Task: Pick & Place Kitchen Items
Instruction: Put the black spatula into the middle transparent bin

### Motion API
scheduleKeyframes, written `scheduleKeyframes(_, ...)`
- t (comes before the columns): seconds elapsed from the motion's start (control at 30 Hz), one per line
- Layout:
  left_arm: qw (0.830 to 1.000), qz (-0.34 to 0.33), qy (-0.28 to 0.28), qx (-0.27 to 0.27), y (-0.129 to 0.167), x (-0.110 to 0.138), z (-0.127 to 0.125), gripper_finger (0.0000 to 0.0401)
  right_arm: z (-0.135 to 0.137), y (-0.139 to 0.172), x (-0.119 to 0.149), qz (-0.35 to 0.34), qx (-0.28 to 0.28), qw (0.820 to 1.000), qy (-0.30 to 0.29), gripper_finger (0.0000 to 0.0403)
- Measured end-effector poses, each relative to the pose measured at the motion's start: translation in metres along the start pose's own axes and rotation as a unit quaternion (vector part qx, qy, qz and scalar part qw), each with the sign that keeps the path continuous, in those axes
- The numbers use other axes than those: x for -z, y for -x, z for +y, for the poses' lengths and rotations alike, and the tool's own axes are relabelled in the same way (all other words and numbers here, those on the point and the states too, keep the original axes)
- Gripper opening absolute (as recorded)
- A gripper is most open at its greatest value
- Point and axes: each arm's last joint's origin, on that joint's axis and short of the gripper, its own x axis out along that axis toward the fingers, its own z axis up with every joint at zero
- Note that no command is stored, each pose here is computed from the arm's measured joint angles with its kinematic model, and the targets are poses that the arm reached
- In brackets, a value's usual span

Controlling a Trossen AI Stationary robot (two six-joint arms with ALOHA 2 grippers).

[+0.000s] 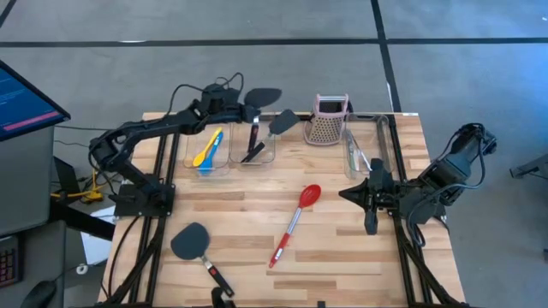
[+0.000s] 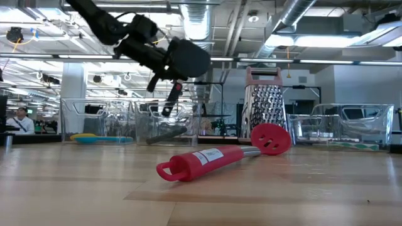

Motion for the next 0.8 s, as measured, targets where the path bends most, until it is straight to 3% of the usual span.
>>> scheduleKeyframes(0.2, 0.998, 0.010, 0.051, -0.019, 0.004, 0.014, 0.027, 0.0002, -0.001, 0.000, 0.000, 0.002, 0.002, 1.000, 0.003, 0.0001)
scheduleKeyframes(0.43, 0.997, 0.020, 0.070, -0.037, 0.001, 0.023, 0.036, 0.0002, -0.003, -0.003, -0.001, 0.002, 0.012, 1.000, 0.001, 0.0001)
scheduleKeyframes(0.8, 0.992, -0.026, 0.072, -0.098, -0.003, 0.026, 0.038, 0.0014, -0.004, -0.003, -0.001, 0.004, 0.014, 1.000, 0.002, 0.0001)
